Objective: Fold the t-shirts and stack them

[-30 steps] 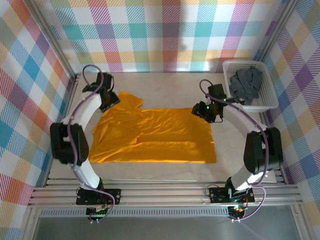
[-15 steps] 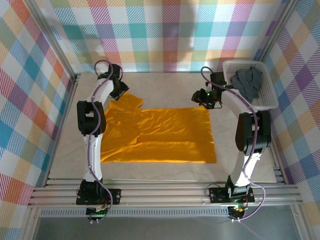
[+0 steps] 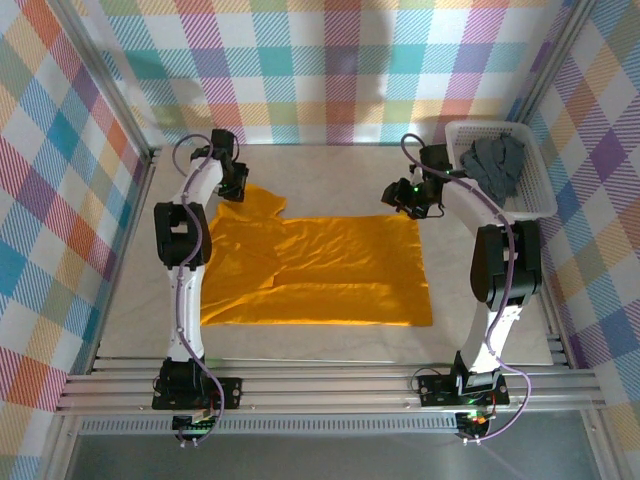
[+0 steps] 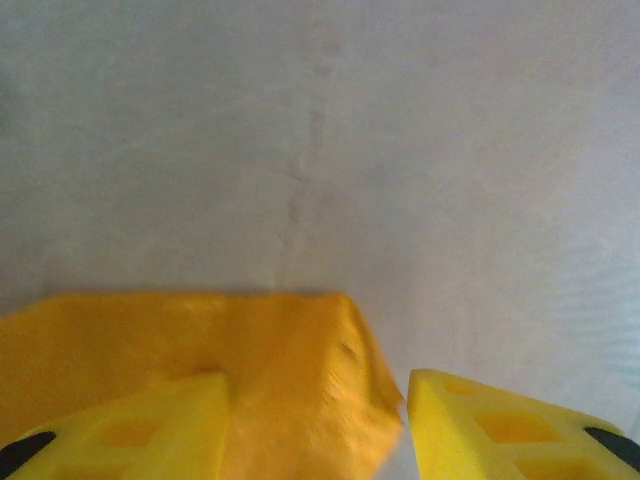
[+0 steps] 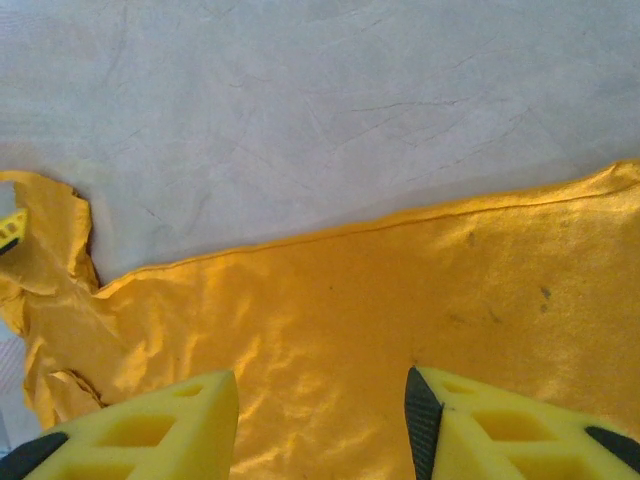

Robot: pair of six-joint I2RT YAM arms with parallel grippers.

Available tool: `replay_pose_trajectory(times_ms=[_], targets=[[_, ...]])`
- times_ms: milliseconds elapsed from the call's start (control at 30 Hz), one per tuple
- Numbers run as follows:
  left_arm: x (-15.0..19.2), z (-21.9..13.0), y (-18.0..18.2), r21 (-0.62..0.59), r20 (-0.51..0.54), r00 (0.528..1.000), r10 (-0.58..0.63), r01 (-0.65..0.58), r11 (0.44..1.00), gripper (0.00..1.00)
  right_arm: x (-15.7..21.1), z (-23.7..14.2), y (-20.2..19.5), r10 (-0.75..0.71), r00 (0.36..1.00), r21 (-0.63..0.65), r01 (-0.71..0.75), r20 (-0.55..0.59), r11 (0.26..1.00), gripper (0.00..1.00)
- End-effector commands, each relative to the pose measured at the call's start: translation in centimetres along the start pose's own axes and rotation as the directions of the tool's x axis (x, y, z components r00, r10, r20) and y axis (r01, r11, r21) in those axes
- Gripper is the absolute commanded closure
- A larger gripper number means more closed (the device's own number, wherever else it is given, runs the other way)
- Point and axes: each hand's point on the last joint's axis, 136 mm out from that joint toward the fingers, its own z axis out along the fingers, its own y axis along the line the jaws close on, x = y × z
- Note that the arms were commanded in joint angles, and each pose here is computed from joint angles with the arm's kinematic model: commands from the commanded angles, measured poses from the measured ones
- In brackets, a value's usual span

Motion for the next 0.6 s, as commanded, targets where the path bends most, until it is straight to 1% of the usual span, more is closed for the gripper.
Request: replay_pose_trajectory(times_ms=[0,67,133,233,400,500,567], targets=[[-0.1,2.1,0.4,-0.009,-0.041,0.993,-0.109,0.109,0.994,0.50,0.4,-1.7,1.2,-0.020,1.000,-0.040,0.020,0.010,0.999,0.52],[-0.1,3.0,0.3,-0.003,-0.051,0.992,-0.119,0.119,0.993,0.51,0.5,-1.8,1.1,-0.021,1.000,-0.037,0.022,0.013,0.999,0.52],[-0.1,3.5,0.0,0.014,-0.069,0.991,-0.119,0.120,0.993,0.55,0.6,-1.8,1.0,-0.021,1.000,-0.035,0.022,0.018,0.999,0.52],[0.0,3.3,-1.1,0.059,-0.092,0.992,-0.087,0.092,0.994,0.68,0.5,-1.6,0.7,-0.018,1.000,-0.029,0.019,0.024,0.999,0.52],[0.7,2.4,-2.2,0.097,-0.128,0.991,-0.048,0.061,0.993,0.86,-0.5,-1.3,0.0,-0.003,0.999,-0.014,0.003,0.032,1.000,0.52],[0.8,1.4,-2.1,0.096,-0.135,0.991,-0.017,0.030,0.995,0.99,-1.6,-1.1,-1.3,0.017,0.999,0.045,-0.020,0.049,0.999,0.52],[0.8,0.6,-1.8,0.095,-0.134,0.991,-0.006,0.019,0.995,1.00,-2.4,-0.9,-3.0,0.064,0.996,0.099,-0.070,0.065,0.993,0.52]])
